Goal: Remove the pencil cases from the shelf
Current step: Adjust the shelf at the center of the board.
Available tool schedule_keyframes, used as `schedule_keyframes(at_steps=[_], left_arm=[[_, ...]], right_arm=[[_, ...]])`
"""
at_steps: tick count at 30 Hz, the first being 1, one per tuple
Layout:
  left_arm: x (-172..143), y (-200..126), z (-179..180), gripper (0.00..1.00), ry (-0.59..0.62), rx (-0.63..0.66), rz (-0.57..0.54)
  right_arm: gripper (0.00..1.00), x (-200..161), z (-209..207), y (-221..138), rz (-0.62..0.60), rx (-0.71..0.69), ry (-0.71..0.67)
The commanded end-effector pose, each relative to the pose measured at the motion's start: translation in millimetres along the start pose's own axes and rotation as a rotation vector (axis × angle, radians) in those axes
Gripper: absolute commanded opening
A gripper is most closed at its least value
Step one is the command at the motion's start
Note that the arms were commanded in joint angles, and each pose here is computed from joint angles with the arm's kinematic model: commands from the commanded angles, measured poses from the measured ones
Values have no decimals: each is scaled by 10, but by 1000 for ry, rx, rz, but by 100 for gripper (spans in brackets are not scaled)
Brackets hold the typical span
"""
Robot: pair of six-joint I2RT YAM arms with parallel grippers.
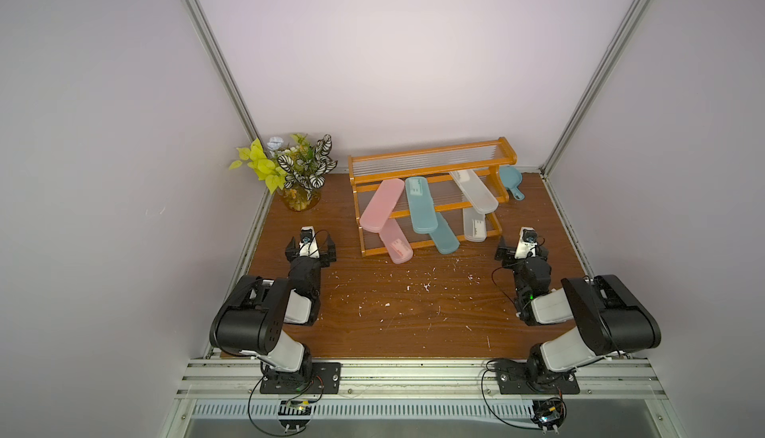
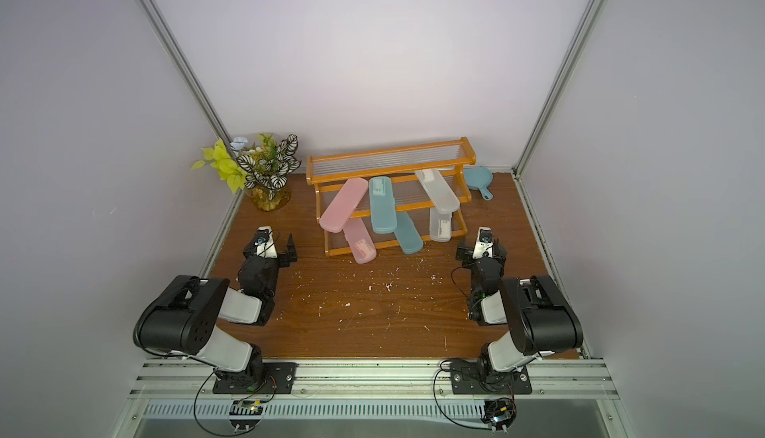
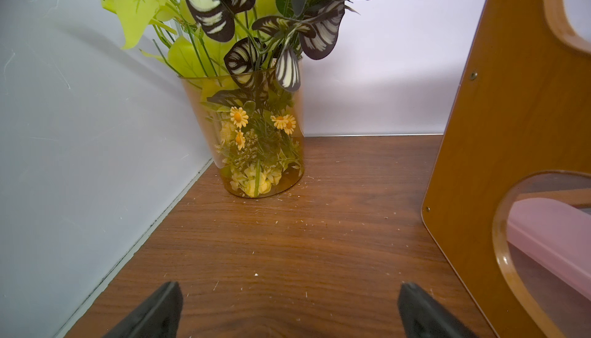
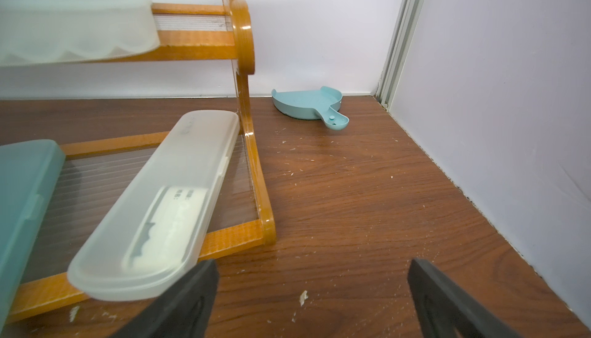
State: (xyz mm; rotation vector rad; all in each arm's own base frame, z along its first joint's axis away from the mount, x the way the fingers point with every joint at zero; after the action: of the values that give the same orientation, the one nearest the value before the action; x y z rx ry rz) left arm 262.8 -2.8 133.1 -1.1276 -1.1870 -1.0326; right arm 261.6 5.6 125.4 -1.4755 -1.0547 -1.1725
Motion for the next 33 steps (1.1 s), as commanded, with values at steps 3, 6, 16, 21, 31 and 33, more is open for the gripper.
schedule_keyframes(at_steps=[3,6,16,21,31,33], left_arm=[[33,18,12,100,9,-1,-21],[35,22,12,100,9,-1,-22],[35,29,10,100,8,-2,-21],[35,26,8,99,8,-3,-21],[291,-199,56,99,-6,22,-106],[382,-258,69,99,-29,20,-127]], right_arm=[[100,135,20,45,-69,3,11],[100,132,19,42,-68,2,10],[100,134,17,66,-61,24,17],[100,134,2,68,-60,38,21],[99,320,-197,-11,-65,-86,115],[99,377,-216,-36,-53,-80,126]])
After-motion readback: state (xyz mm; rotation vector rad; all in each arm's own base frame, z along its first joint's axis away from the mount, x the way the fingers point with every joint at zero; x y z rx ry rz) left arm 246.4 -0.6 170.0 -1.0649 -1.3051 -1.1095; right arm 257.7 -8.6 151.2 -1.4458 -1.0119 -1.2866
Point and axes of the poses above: each gripper's point midway between its finger pads, its own y axis out along the fingers, its own z axis along the line the jaws close on, x = y × z, the point moved 10 cm from there along -y, back along the fingers, and after that the axes turned 3 degrees about -y, right-handed, at the moved point
